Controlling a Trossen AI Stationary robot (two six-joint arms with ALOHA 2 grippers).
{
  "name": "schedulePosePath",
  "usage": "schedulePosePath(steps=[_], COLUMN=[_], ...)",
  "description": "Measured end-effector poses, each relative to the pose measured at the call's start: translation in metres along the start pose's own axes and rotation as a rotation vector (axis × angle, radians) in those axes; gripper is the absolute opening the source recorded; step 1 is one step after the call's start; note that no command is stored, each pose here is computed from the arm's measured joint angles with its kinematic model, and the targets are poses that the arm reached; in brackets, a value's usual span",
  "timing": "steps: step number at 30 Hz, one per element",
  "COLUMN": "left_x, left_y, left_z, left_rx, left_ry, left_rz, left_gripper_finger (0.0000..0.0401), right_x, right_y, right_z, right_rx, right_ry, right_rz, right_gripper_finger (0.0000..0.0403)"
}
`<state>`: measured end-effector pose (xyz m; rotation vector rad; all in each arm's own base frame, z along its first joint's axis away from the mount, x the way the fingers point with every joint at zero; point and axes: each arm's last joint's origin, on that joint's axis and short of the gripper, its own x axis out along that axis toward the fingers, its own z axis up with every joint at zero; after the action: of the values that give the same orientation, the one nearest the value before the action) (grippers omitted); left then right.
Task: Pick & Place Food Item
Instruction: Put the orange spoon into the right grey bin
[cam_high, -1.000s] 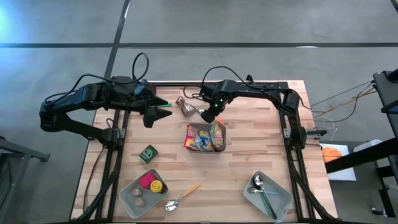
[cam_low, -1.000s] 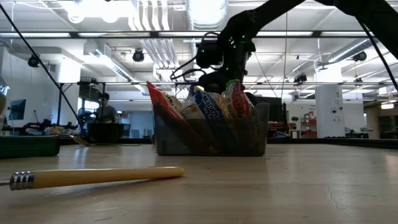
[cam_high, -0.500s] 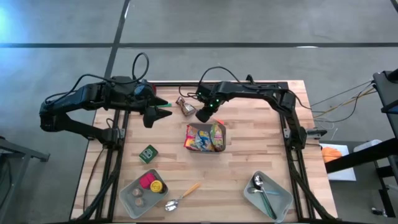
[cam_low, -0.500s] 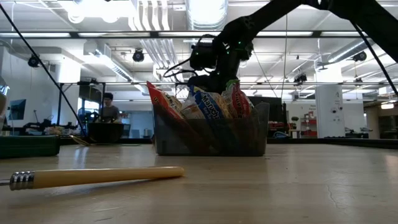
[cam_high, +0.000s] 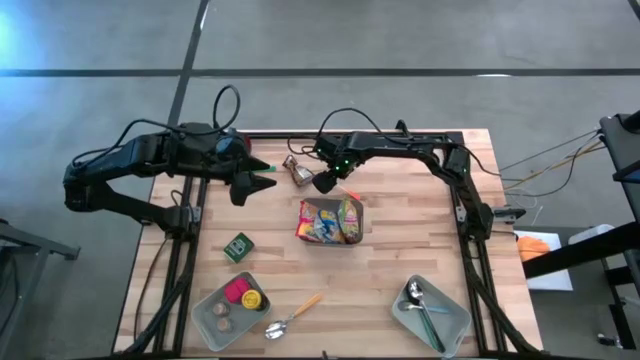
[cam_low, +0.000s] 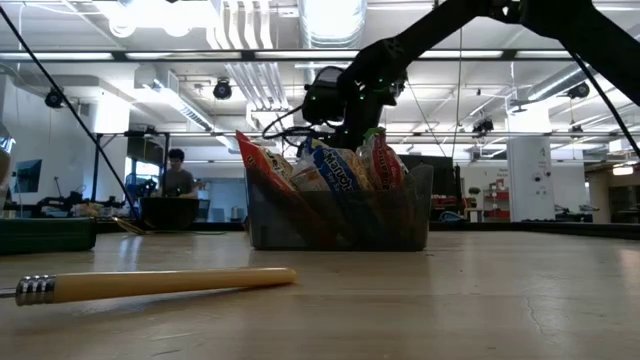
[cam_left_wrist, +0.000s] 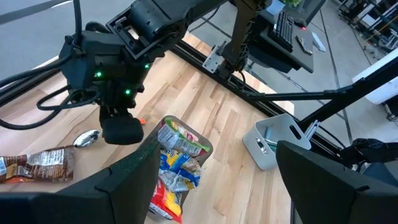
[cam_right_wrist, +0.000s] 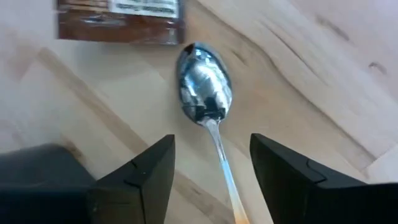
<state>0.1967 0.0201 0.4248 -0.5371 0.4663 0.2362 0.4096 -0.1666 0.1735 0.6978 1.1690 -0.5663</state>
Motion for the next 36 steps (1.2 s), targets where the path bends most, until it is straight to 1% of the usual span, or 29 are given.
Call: schedulePosePath(steps=[5, 10, 12, 15, 20, 21, 27, 36], left_x=[0.0, 0.0, 0.0, 0.0, 0.0, 0.0, 0.0, 0.0], left_y=[0.0, 0.0, 0.0, 0.0, 0.0, 0.0, 0.0, 0.0], left_z=[0.0, 0.0, 0.0, 0.0, 0.0, -0.001, -0.001, -0.001], left_rx=[-0.007, -0.016, -0.026, -0.03, -0.05, -0.052, -0.053, -0.051], left_ry=[0.0, -0.001, 0.0, 0.0, 0.006, 0.01, 0.016, 0.016], left_rz=[-0.001, -0.001, -0.001, -0.001, -0.002, 0.0, 0.0, 0.0], left_gripper_finger=[0.0324, 0.0324, 0.0324, 0.0324, 0.0324, 0.0324, 0.0324, 0.0324], right_x=[0.013, 0.024, 0.027, 0.03, 0.034, 0.034, 0.026, -0.01], right_y=[-0.003, -0.001, 0.001, 0.003, 0.006, 0.007, 0.016, 0.028], right_z=[-0.002, -0.001, -0.001, 0.001, 0.004, 0.005, 0.012, 0.017], right_rx=[0.064, 0.078, 0.074, 0.064, 0.011, -0.01, -0.078, -0.108], right_ry=[0.045, 0.094, 0.114, 0.141, 0.19, 0.194, 0.193, 0.164], right_rz=[-0.013, -0.026, -0.037, -0.06, -0.095, -0.098, -0.113, -0.115], right_gripper_finger=[0.0207, 0.0206, 0.0195, 0.0152, 0.004, 0.0024, 0.0012, 0.001])
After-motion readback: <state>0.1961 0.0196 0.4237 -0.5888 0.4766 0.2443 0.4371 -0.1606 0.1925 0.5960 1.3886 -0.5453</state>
